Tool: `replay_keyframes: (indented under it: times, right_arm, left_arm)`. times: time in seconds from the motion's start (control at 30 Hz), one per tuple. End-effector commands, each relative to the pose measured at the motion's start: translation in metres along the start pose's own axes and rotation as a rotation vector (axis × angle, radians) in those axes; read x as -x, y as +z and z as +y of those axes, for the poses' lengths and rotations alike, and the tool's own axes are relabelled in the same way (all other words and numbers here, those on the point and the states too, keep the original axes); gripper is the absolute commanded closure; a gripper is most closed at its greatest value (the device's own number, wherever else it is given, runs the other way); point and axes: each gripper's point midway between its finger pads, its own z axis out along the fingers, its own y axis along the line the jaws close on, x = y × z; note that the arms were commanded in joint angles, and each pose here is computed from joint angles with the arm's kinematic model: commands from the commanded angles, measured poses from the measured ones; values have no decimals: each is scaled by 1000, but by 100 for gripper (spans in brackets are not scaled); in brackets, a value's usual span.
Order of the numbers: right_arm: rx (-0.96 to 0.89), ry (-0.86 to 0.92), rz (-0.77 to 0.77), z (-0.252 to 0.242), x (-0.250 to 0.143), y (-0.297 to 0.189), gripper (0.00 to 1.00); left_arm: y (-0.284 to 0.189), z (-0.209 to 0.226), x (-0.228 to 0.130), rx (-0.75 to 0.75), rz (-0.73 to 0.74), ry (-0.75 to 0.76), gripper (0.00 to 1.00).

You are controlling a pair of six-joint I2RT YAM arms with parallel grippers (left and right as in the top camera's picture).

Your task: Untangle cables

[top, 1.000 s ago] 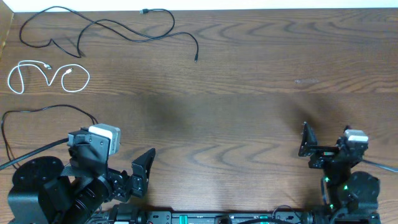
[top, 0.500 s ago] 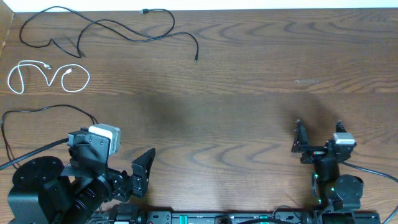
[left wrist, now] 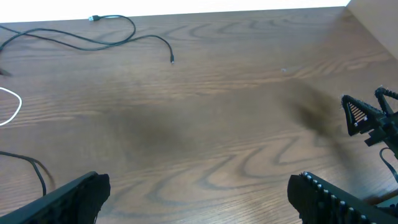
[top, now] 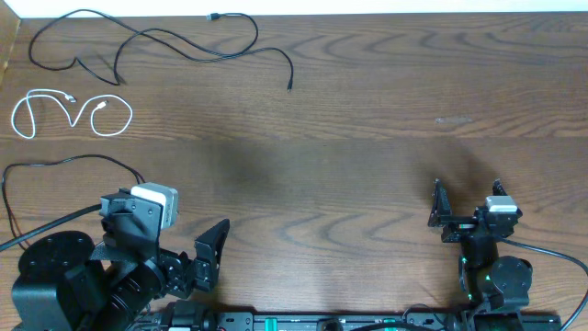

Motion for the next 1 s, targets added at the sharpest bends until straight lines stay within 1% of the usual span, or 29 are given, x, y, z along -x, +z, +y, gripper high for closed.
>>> replay_keyframes:
  times: [0.0,0.97]
  right_arm:
    - [10,-50,3,2,-2,0,1]
    - [-12,-50,0,-4,-1,0,1]
  left_arm:
    - [0,1,-1,6,0,-6,3]
    - [0,1,-1,6,0,-6,3]
